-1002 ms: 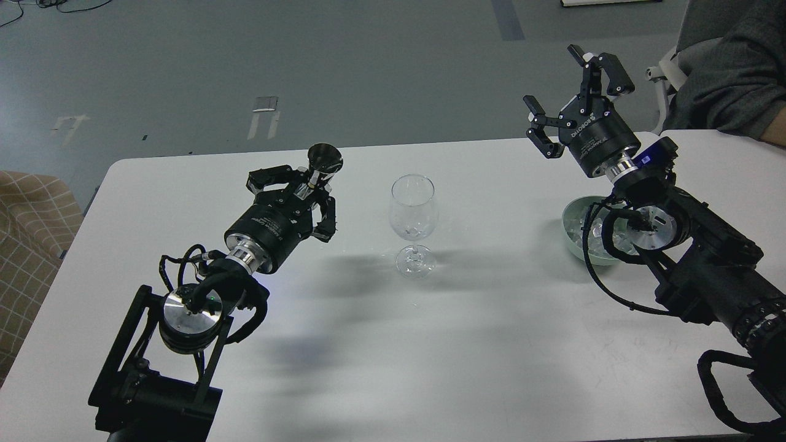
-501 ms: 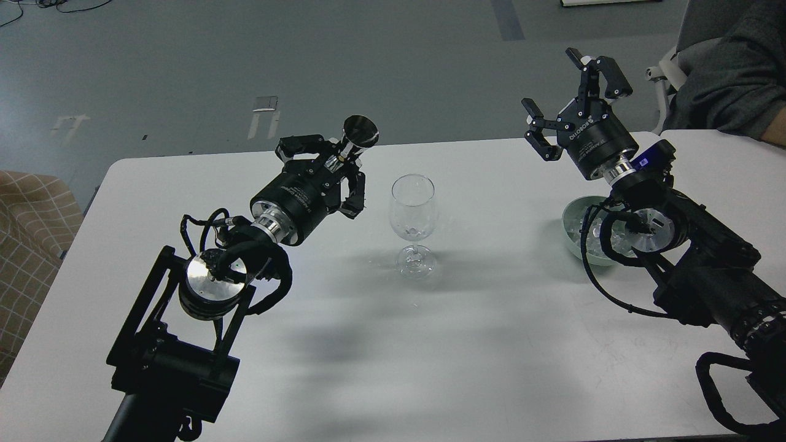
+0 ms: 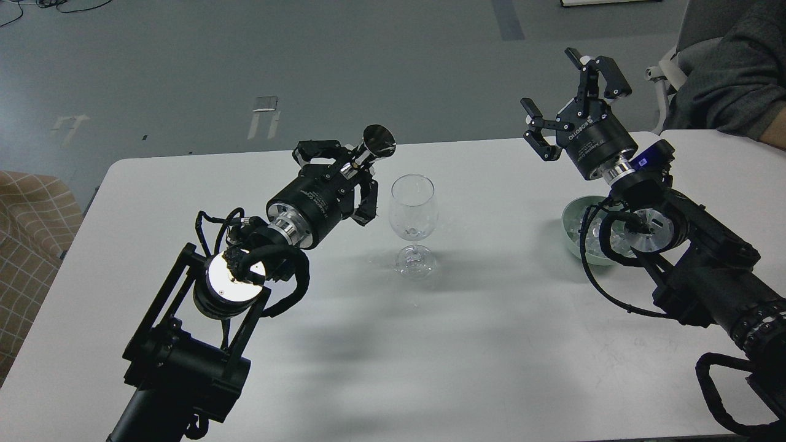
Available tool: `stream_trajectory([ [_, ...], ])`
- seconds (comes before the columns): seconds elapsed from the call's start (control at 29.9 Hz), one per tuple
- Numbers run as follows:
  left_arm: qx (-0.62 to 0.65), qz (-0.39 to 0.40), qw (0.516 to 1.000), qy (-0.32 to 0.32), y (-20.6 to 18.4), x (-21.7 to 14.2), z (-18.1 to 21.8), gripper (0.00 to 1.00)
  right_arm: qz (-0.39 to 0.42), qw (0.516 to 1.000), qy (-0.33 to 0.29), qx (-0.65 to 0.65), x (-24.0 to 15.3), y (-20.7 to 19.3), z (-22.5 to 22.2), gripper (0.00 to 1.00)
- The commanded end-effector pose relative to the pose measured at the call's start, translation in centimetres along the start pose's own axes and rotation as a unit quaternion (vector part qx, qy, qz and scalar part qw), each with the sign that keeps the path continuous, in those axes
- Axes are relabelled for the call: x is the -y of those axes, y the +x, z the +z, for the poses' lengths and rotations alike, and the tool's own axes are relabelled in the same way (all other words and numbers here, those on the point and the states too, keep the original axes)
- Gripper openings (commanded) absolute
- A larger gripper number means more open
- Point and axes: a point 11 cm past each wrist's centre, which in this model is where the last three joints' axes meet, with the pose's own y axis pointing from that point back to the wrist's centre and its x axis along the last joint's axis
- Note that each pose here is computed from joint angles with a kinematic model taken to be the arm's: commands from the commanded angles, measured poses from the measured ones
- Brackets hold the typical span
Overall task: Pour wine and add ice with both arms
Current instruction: 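Carry the held jigger with the left gripper over the wine glass, then tilt the jigger with the left gripper to pour into the glass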
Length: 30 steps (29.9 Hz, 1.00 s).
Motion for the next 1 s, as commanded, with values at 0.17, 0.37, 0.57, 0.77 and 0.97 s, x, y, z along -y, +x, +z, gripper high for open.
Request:
stream_trajectory([
  [0.17, 0.025, 0.013, 1.0, -0.006, 0.5, 0.0, -0.1, 0.0, -0.002, 1.0, -0.002, 0.002, -0.2, -0.1, 0.3, 1.0],
  [0.37, 0.044, 0.019, 0.999, -0.004, 0.7, 0.1, -0.6, 0.0, -0.002, 1.0, -0.002, 0.004, -0.3, -0.2, 0.4, 1.0],
  [0.57, 0.06, 0.02, 0.998, -0.004, 0.6, 0.2, -0.8, 0.0, -0.003, 1.0, -0.002, 0.004, -0.3, -0.2, 0.4, 1.0],
  [0.77, 0.081, 0.022, 0.996, -0.009, 0.6, 0.2, -1.0, 0.0, -0.003, 1.0, -0.002, 0.004, -0.3, -0.2, 0.4, 1.0],
  [0.97, 0.106, 0.029, 0.994, -0.015, 0.9, 0.3, -0.9, 0.0, -0.003, 1.0, -0.001, 0.004, -0.3, -0.2, 0.4, 1.0],
])
